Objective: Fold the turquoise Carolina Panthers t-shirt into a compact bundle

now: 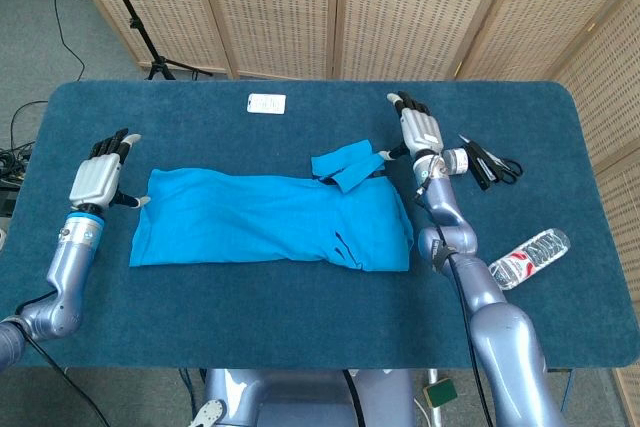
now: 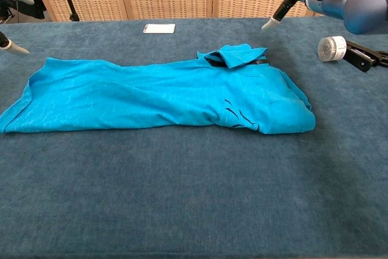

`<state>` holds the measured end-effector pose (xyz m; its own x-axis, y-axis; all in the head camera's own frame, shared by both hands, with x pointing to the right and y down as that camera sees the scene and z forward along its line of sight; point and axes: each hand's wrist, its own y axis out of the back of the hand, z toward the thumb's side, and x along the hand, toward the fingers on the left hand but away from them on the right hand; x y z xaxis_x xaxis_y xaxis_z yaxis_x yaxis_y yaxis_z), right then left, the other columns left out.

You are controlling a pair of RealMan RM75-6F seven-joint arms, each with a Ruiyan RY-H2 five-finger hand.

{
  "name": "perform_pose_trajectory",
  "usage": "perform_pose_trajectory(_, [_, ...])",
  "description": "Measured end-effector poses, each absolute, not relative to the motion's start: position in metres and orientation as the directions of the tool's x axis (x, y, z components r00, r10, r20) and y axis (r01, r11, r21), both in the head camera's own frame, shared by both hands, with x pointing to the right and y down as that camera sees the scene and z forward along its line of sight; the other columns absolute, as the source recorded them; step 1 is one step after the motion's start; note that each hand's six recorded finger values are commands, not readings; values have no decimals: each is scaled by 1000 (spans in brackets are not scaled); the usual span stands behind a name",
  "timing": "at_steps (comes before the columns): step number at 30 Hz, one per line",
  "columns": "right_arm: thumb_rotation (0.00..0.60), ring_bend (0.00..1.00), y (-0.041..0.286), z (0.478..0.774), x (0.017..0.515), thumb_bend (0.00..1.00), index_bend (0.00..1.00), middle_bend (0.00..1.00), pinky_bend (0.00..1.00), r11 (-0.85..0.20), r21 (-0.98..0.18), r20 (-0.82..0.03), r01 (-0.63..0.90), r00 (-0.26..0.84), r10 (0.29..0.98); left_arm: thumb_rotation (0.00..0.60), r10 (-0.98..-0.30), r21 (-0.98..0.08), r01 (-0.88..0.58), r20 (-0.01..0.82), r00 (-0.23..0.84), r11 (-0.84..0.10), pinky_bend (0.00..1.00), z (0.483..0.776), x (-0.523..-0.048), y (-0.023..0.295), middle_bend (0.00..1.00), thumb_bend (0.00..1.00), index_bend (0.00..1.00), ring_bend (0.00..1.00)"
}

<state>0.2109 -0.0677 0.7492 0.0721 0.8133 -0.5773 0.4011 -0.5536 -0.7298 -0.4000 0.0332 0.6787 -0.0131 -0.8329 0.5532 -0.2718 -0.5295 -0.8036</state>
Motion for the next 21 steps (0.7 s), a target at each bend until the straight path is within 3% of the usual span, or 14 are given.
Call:
perform_pose_trajectory(10, [600, 0, -34, 752, 203, 0, 0, 0, 11, -604, -728, -563, 325, 220, 797, 600, -863, -842, -222, 506, -10, -491, 0, 661, -416, 62, 0, 49, 0, 0])
perform_pose_trajectory(21, [600, 0, 14, 704, 233, 0, 0, 0, 11, -579, -757, -460, 302, 383, 801, 600, -853, -834, -191, 521, 36, -518, 0, 662, -423, 88, 0, 54, 0, 0])
